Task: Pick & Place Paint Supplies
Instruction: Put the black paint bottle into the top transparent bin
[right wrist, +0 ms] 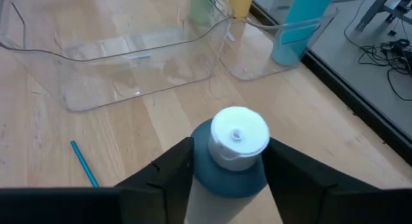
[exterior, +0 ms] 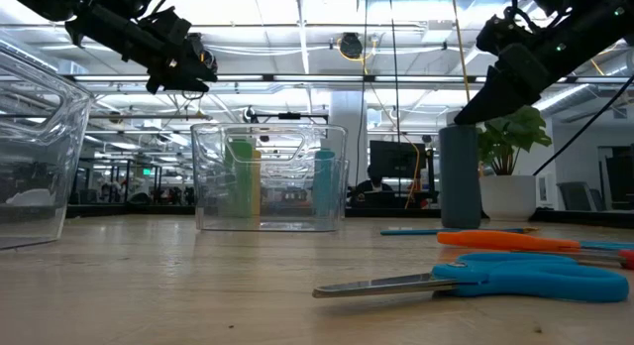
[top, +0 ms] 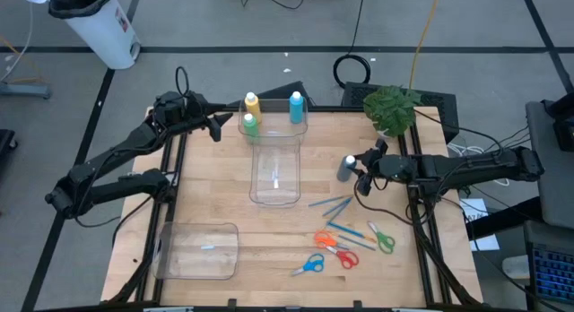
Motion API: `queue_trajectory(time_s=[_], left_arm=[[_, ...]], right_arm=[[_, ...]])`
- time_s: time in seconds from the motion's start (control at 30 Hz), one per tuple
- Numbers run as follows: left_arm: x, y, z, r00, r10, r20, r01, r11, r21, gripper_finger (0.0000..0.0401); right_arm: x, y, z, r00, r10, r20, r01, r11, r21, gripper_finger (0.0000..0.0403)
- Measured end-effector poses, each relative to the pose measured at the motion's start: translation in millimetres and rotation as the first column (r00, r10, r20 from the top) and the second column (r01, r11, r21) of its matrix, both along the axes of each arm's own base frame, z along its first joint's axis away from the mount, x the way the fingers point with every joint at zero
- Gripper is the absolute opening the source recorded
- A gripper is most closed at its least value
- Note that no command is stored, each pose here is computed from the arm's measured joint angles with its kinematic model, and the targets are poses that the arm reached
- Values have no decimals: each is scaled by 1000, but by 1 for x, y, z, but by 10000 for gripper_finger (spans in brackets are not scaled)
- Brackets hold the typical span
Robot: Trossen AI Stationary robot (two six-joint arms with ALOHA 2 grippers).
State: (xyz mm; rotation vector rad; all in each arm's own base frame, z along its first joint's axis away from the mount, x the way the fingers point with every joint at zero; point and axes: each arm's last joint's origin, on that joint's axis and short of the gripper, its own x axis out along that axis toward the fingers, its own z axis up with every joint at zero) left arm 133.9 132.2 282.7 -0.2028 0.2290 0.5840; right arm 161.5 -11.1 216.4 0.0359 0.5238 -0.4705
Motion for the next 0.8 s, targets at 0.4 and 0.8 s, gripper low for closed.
queue_trajectory(time_s=[0.4,0.8], left_arm=[[0,0,0,1000,3,6,-3,1000,-9,214],[0,0,0,1000,4,9,-4,1000,-13,214]], right_arm=[[1,0,2,1000,3,22,-3,1000,1,131],[3,0,1,1000,3,26,-3,1000,1,144]])
